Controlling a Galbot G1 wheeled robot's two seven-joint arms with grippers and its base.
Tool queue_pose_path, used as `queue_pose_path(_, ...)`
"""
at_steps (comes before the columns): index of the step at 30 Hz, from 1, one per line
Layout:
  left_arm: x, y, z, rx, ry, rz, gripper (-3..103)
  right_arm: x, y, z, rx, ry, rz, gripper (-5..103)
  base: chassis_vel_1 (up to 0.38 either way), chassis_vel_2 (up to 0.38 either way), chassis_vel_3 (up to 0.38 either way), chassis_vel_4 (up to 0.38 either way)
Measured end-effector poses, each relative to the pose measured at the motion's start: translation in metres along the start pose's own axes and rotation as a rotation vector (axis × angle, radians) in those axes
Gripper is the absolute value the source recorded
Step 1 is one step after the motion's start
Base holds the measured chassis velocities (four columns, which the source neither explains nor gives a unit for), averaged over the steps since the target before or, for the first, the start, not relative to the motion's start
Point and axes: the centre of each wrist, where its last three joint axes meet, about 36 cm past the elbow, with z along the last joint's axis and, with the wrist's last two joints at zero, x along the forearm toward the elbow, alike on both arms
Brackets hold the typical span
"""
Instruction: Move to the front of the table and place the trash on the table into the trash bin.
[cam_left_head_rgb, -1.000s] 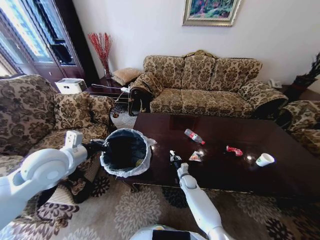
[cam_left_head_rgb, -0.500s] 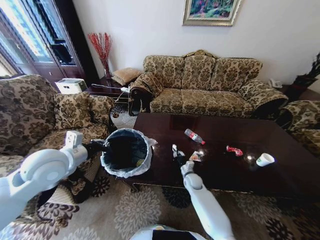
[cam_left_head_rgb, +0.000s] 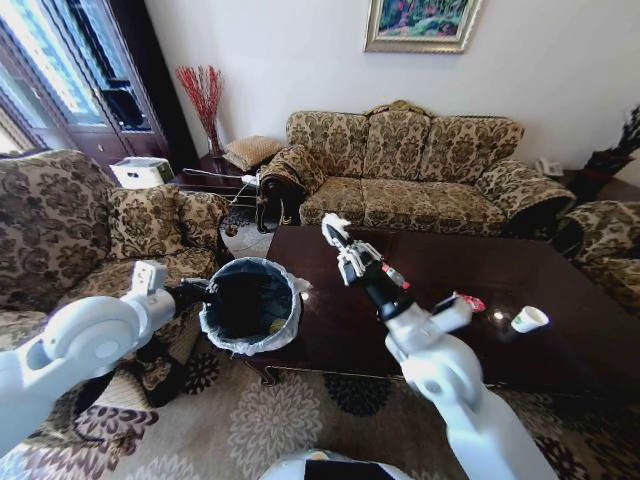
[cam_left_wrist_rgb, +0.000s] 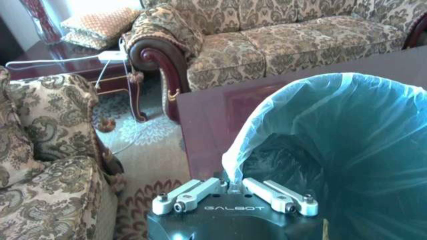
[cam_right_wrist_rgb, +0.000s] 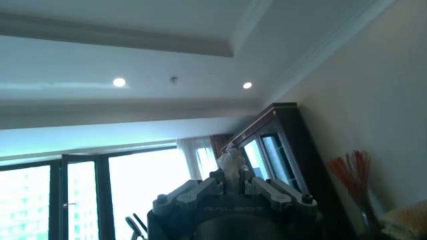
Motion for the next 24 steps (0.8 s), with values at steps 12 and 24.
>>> queue_pose_path(12, 0.009, -0.019, 0.005, 0.027, 0.003, 0.017, 0, -0.014, -0.004, 0.076, 0.156, 0.148, -0.105, 5, 0.000, 0.000, 0.000, 0.000)
queue_pose_path(24, 0.017, -0.032, 0.006, 0.045, 0.016, 0.050, 0, -0.015, -0.011, 0.088, 0.187, 0.180, -0.088, 8, 0.000, 0.000, 0.000, 0.000)
